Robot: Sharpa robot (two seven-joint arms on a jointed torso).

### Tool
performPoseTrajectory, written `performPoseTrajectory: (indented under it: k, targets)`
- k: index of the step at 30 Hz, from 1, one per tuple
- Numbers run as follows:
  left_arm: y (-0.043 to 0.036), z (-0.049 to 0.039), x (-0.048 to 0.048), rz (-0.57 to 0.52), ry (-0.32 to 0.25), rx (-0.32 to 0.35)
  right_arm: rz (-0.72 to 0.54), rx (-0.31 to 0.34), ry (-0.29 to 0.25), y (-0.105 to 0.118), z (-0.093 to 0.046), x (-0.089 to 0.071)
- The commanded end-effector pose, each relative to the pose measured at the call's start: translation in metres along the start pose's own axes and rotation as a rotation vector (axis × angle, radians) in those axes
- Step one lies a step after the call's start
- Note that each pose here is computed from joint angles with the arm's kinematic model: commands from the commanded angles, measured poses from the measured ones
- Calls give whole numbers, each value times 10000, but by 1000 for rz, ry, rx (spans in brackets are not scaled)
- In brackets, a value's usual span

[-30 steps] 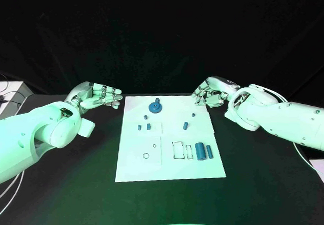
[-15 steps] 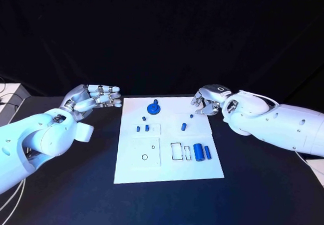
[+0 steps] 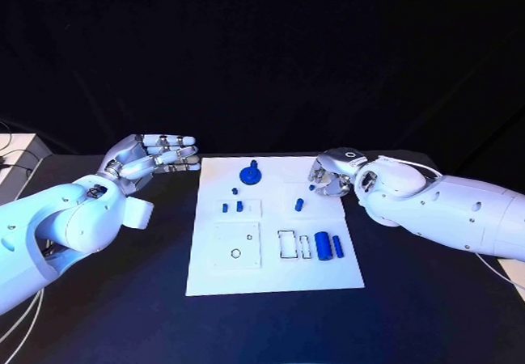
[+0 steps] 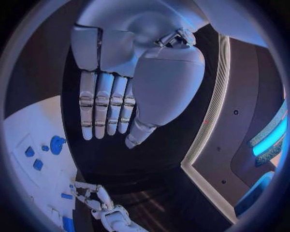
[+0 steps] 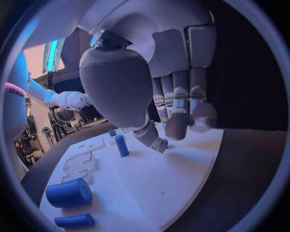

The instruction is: Assemble the parts on the task board

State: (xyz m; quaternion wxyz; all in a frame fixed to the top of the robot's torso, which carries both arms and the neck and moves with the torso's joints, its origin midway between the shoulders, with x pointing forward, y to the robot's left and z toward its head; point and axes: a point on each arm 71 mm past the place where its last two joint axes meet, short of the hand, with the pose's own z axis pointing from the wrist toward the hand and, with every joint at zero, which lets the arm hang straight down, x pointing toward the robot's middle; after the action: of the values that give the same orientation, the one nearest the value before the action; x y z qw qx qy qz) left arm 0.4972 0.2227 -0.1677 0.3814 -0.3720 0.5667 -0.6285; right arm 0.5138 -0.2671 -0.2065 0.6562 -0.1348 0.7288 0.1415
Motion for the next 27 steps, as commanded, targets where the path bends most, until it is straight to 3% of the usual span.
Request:
performPoseTrajectory:
  k: [1, 27]
  targets:
    - [-22, -2, 13, -13, 2, 23, -16, -3, 37, 30, 9, 52]
    - [-20, -10, 5, -4, -7, 18, 12, -4, 58, 112, 78, 162]
